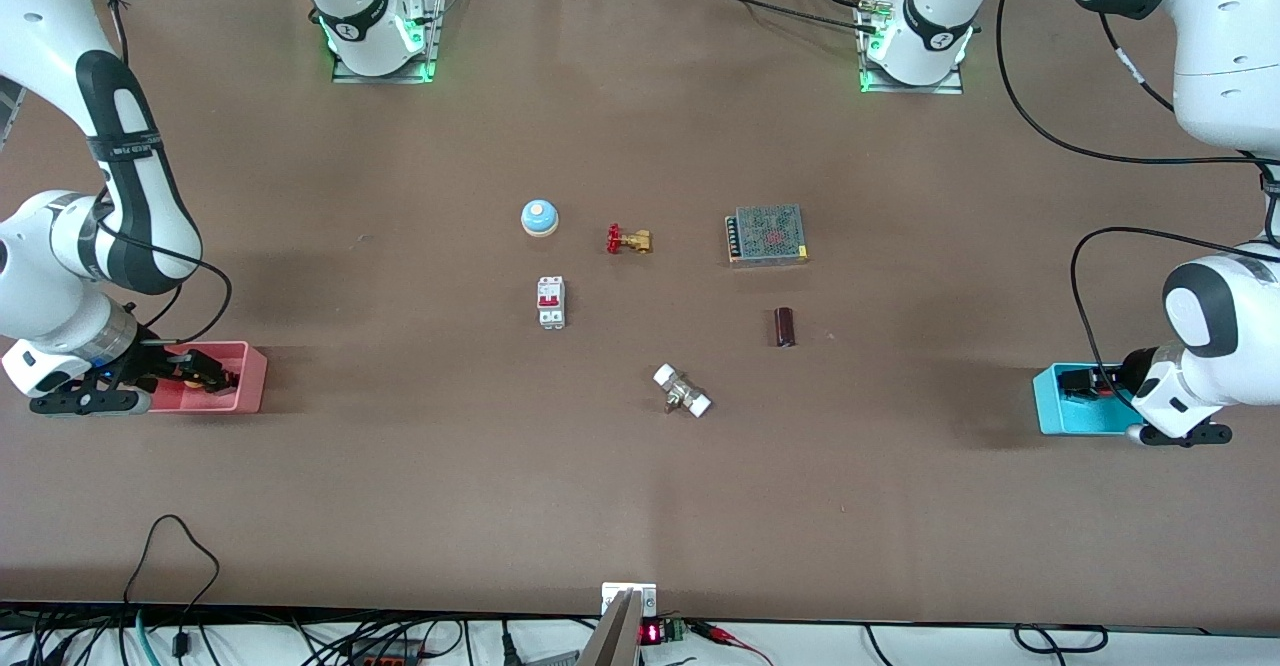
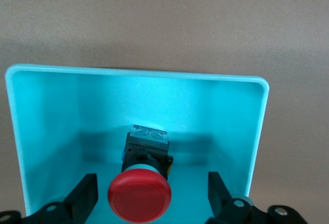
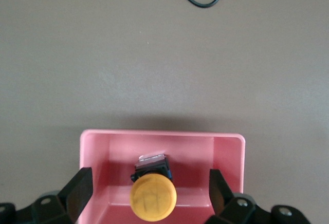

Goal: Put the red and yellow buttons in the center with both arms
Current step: 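Grasp the red button with the left gripper while the right gripper reaches the yellow button, then lift the red button with the left gripper while the right gripper grasps the yellow button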

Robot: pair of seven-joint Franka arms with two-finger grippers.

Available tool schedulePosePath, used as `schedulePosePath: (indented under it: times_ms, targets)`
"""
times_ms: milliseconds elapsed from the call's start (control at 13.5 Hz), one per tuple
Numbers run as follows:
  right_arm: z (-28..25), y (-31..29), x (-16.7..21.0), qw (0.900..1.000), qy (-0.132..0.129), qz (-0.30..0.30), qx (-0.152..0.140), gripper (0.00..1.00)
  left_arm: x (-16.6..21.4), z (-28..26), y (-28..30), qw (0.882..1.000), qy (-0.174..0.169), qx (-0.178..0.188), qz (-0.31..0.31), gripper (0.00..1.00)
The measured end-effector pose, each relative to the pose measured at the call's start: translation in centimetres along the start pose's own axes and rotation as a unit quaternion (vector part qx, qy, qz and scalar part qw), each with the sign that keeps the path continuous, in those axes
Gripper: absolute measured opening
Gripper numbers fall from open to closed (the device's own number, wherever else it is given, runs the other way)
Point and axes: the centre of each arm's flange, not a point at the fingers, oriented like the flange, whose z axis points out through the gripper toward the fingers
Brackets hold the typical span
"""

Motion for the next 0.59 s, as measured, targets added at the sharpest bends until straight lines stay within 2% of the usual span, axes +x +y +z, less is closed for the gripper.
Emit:
schedulePosePath:
  times_ms: [74,148,370,593]
  targets:
    - [0.21,0.27,-0.17,1.0,-0.003,-0.014,0.001,1.0,0.0,0.0,-0.01,1.0,0.0,0.0,0.0,0.93]
    - [0.35,0.52,-0.36,1.0,-0.007,-0.021,0.002,1.0,-0.01,0.0,-0.02,1.0,0.0,0.0,0.0,0.85]
    - [0.73,0.52,-0.86,0.999,-0.028,-0.026,0.009,1.0,-0.03,0.02,-0.14,1.0,0.004,-0.014,0.006,0.48]
    - [0.92,-0.07,-0.96,0.999,-0.038,-0.03,0.015,1.0,-0.16,0.03,-0.73,1.0,0.007,-0.024,0.012,0.41]
